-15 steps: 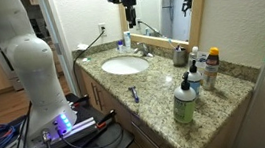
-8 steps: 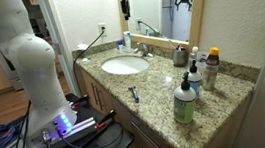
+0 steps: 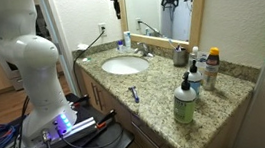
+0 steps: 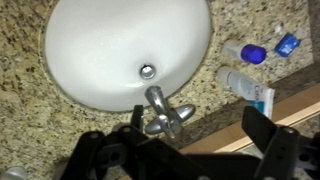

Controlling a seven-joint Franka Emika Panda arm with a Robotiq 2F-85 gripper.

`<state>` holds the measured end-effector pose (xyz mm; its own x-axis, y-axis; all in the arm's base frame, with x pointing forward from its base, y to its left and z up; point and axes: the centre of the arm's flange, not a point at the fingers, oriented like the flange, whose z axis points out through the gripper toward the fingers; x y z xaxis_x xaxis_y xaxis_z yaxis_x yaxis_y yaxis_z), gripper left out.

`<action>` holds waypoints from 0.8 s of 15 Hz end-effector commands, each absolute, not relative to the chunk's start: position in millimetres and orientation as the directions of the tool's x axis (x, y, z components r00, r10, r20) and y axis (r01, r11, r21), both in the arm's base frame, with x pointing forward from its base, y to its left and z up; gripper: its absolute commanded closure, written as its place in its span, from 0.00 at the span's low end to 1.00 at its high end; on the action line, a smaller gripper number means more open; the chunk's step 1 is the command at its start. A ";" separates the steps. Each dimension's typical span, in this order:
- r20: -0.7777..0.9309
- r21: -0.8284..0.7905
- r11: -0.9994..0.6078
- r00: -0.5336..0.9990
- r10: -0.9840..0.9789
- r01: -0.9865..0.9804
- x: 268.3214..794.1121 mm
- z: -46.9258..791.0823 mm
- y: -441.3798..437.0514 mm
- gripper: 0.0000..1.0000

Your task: Move all the bottles away from the sink

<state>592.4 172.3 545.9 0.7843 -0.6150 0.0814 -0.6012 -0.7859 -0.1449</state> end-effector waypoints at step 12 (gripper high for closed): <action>0.112 -0.160 -0.833 0.828 -0.549 -0.531 696.2 501.3 242.8 0.00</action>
